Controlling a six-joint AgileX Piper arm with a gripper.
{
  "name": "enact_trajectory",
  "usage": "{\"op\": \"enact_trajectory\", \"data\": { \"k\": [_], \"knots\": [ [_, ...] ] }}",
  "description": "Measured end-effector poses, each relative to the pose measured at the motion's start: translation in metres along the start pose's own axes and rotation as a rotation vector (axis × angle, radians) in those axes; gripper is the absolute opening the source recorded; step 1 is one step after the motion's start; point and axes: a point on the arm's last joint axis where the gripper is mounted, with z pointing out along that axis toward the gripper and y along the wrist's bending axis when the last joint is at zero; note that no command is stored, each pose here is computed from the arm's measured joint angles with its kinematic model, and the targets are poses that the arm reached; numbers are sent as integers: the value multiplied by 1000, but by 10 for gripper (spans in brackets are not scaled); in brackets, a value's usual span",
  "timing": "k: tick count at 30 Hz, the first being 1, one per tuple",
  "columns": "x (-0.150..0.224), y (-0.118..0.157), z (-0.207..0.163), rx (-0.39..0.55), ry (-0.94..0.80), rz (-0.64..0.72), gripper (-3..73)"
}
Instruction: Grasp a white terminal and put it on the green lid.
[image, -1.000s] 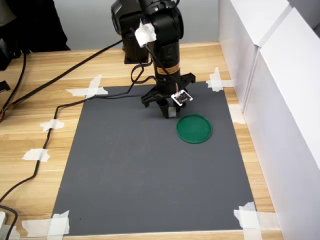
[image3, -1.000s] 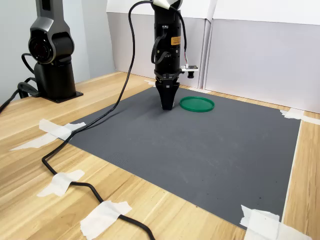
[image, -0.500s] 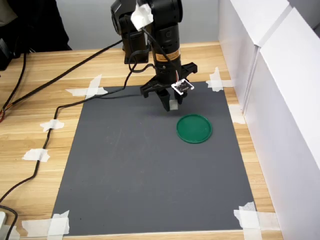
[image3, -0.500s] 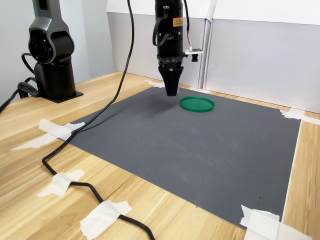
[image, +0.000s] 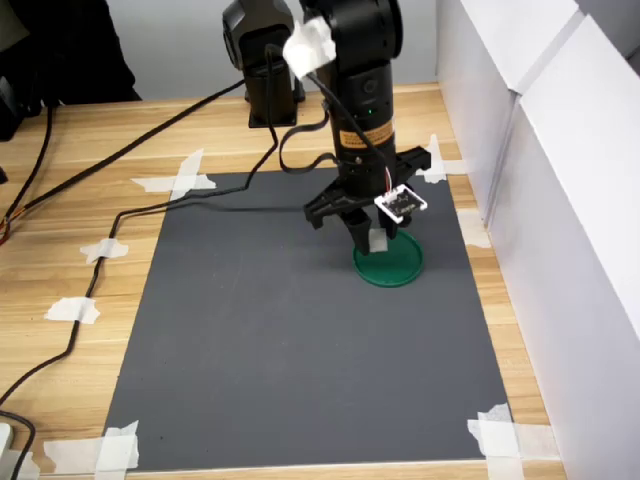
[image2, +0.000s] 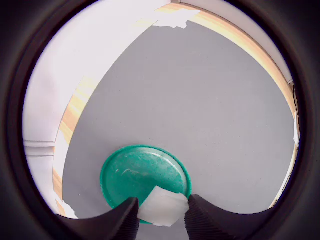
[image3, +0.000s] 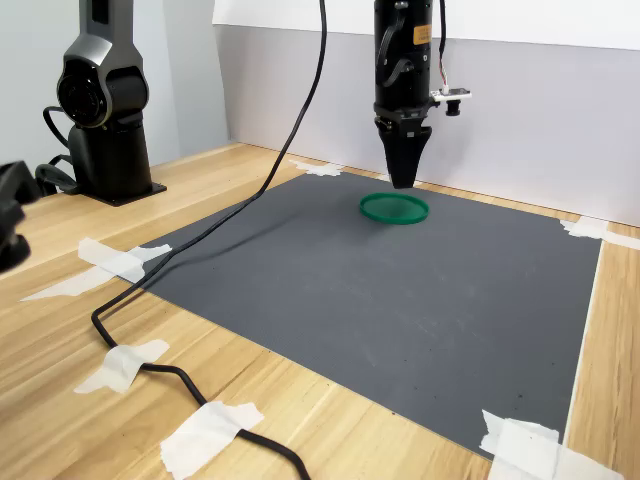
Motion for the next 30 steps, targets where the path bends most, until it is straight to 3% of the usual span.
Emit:
{"op": "enact_trajectory", "data": {
  "k": [21,23,30],
  "knots": [
    [-1,3,25,-50,41,-48,367],
    [-1,3,25,-57,43,-62,394],
    [-1,3,25,-55,38,-34,608]
  ]
}}
